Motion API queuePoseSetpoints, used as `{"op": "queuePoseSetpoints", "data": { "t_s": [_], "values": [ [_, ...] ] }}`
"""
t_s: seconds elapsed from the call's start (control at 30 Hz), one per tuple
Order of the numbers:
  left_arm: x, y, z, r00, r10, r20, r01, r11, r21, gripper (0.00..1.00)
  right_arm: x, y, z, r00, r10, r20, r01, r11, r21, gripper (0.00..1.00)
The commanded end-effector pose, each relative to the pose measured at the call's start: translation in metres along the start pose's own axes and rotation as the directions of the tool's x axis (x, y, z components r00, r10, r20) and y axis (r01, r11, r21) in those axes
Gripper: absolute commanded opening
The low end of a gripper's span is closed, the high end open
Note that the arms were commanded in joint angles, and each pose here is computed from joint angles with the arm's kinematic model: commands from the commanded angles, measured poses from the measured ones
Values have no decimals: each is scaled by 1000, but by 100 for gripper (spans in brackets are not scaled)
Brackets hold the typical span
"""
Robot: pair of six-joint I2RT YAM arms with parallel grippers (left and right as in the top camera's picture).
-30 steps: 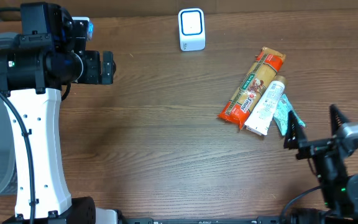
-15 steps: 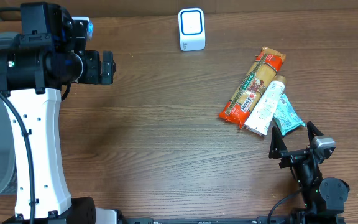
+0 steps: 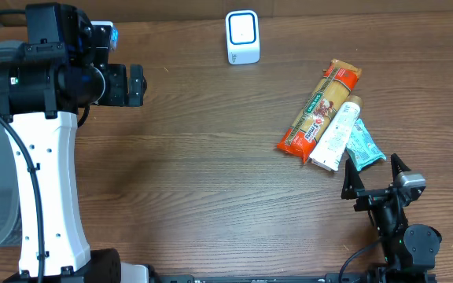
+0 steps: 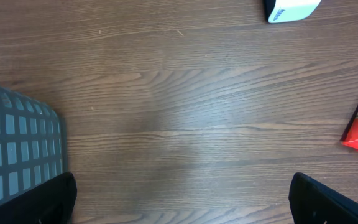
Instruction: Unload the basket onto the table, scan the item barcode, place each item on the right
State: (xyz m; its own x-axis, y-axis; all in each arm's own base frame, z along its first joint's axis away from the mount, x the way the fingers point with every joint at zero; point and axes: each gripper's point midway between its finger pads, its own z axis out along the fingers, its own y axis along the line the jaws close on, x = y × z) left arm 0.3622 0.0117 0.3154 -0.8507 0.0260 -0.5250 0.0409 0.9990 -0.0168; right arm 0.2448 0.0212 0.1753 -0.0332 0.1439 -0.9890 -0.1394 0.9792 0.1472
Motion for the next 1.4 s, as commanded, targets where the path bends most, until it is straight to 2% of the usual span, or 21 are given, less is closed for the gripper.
{"op": "queuePoseSetpoints", "data": {
  "t_s": [0.0, 0.73, 1.0, 1.2, 1.37],
  "values": [
    [-4, 0, -5, 1000, 14, 20, -14, 1000, -4, 100, 2, -1, 0, 1000, 1, 5, -1, 1000, 5, 100],
    [5, 0, -4, 1000, 18, -20, -18, 1000, -1, 100, 2, -1, 0, 1000, 1, 5, -1, 1000, 5, 100],
    [5, -5, -7, 1000, -13, -9, 13, 997, 73, 100, 2, -1, 0, 1000, 1, 5, -1, 1000, 5, 100],
    [3, -4, -21, 996, -64, 63, 56, 992, 111, 100, 2, -1, 0, 1000, 1, 5, -1, 1000, 5, 100],
    [-9, -8, -36, 958, -33, 284, 3, 994, 105, 100, 2, -1, 0, 1000, 1, 5, -1, 1000, 5, 100]
  ]
}}
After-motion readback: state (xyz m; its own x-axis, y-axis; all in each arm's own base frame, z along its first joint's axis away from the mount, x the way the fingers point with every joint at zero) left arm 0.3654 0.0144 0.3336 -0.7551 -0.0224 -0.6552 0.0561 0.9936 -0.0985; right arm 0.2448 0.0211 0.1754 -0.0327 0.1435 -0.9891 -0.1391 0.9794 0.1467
